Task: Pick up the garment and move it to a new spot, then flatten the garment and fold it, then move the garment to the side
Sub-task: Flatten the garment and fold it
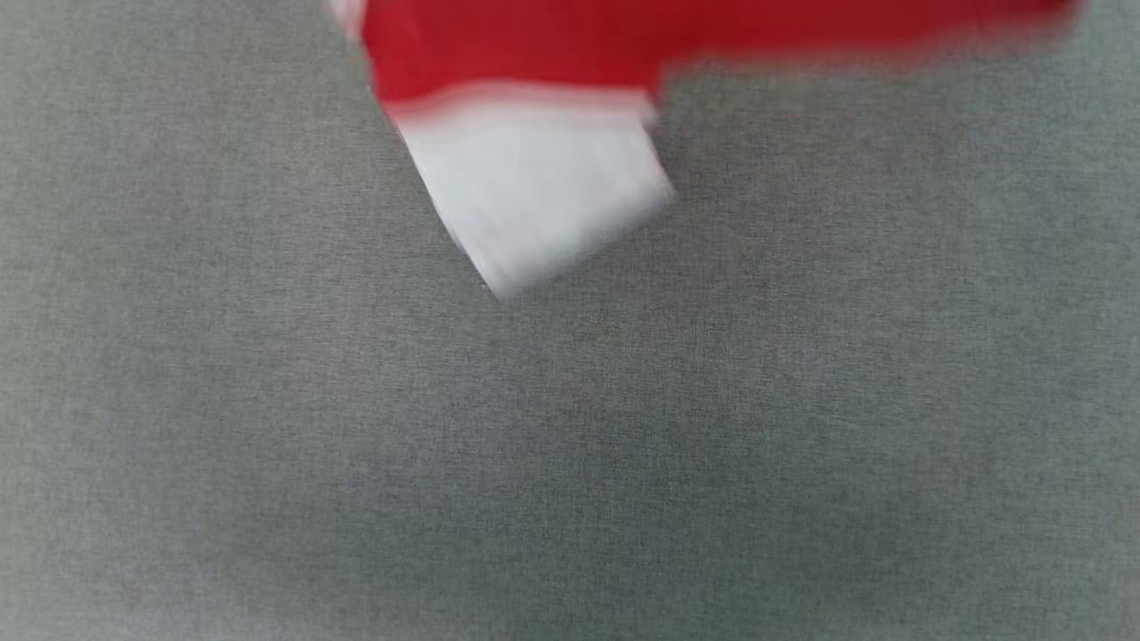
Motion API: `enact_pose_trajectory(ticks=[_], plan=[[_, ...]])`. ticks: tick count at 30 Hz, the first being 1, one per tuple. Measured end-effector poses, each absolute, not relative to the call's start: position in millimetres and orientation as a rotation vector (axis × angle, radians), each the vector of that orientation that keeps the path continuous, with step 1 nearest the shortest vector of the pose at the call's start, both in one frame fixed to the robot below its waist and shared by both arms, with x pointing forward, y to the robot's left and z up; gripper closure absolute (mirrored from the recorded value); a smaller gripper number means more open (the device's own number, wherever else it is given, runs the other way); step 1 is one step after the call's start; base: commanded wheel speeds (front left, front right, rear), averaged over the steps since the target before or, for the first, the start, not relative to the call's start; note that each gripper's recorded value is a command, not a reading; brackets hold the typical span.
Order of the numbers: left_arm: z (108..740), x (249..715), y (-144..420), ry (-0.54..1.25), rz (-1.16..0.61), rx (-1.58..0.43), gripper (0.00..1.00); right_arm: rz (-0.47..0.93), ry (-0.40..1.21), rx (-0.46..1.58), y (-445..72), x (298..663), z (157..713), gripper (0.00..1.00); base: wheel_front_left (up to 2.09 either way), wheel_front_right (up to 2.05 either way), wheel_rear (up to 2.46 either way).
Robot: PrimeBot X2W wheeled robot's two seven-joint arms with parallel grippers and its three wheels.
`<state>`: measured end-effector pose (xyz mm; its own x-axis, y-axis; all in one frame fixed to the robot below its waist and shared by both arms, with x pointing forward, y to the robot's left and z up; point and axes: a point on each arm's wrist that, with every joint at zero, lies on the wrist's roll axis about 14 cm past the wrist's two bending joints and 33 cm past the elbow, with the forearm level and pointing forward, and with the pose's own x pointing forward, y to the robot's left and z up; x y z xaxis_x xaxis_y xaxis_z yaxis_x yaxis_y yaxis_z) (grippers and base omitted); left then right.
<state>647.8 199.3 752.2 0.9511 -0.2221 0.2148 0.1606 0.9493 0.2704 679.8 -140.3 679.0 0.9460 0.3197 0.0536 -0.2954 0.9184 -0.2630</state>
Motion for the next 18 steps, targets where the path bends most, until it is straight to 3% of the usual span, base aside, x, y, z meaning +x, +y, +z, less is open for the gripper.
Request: enact_pose_trajectory(ticks=[3,6,12,18], plan=[[801,638,195,-0.483,-0.185,0.289,1.0,0.286,-0.247,-0.264,-139,683,707,1.0,0.0,0.0,0.0],[818,627,186,-0.593,-0.22,0.319,1.0,0.279,-0.265,-0.279,-135,687,702,1.0,0.0,0.0,0.0],[763,623,194,-0.437,-0.287,0.322,1.0,0.324,-0.043,-0.245,-120,683,629,1.0,0.0,0.0,0.0],[648,600,213,-0.037,-0.317,0.227,1.0,0.404,0.252,-0.154,-110,645,536,1.0,0.0,0.0,0.0]])
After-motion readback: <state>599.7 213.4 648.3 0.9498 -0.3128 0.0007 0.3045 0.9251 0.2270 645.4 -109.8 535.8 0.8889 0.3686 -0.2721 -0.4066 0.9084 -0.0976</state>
